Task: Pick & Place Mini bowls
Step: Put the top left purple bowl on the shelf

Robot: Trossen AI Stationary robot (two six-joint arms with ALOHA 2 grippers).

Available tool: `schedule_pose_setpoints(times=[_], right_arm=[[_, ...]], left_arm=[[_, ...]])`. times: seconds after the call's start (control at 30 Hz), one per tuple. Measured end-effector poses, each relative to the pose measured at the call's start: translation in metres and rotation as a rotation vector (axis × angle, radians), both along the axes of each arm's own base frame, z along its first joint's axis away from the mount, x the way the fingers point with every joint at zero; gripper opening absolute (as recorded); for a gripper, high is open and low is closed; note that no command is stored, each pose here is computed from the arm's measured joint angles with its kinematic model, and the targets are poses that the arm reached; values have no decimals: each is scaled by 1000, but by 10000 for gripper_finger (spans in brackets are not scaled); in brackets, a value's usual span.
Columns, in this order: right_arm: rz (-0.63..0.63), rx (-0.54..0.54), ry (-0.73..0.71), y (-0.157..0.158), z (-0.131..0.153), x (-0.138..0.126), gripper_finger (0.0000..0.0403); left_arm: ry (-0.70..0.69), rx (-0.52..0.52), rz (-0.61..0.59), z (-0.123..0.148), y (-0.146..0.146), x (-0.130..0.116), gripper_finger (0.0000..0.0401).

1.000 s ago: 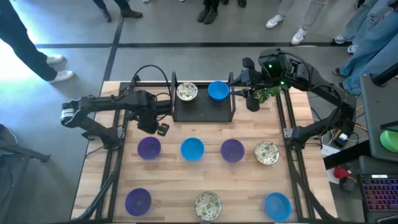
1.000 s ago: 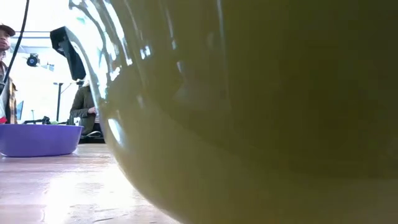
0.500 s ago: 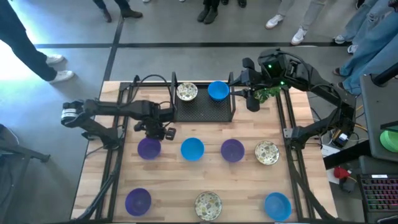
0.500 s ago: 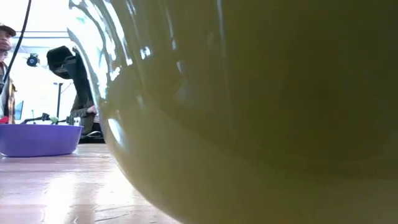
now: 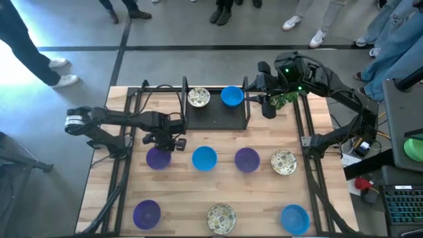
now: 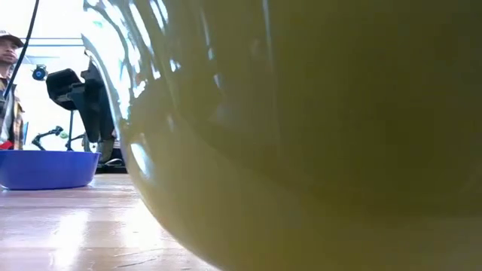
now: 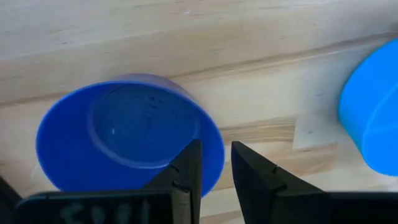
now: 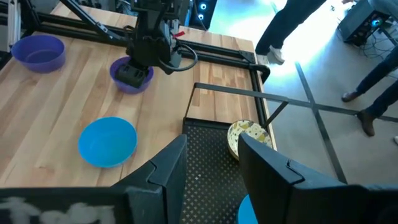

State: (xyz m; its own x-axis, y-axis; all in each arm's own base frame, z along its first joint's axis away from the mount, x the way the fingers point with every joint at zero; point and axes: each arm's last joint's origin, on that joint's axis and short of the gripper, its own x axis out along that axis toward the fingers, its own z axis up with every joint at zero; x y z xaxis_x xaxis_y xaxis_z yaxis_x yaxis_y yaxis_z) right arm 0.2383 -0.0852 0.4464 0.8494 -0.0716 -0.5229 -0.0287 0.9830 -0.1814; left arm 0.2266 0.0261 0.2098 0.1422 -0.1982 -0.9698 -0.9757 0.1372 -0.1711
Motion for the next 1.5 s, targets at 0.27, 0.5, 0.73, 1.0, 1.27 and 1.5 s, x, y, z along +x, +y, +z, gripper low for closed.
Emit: schedule_pose_setpoints(times=[0.27,0.5,0.73,1.0,1.27,1.5], right_arm=[[0,0,0,0,0,0,129],[0,0,0,0,0,0,127],[0,0,-1,0,0,0,127],[0,0,-1,0,0,0,127],[1,-2,0,0,0,0,127],[2,4,16,-1,-5,2,128]], left_arm=[[-48,2,21,-10,-1,2,78],[-49,-5,27,-16,-2,1,78],[-48,-5,27,-16,-2,1,78],[-42,-30,39,-13,-3,1,78],[-17,-35,53,-11,-3,0,78],[-2,-19,64,-12,-3,-1,78]])
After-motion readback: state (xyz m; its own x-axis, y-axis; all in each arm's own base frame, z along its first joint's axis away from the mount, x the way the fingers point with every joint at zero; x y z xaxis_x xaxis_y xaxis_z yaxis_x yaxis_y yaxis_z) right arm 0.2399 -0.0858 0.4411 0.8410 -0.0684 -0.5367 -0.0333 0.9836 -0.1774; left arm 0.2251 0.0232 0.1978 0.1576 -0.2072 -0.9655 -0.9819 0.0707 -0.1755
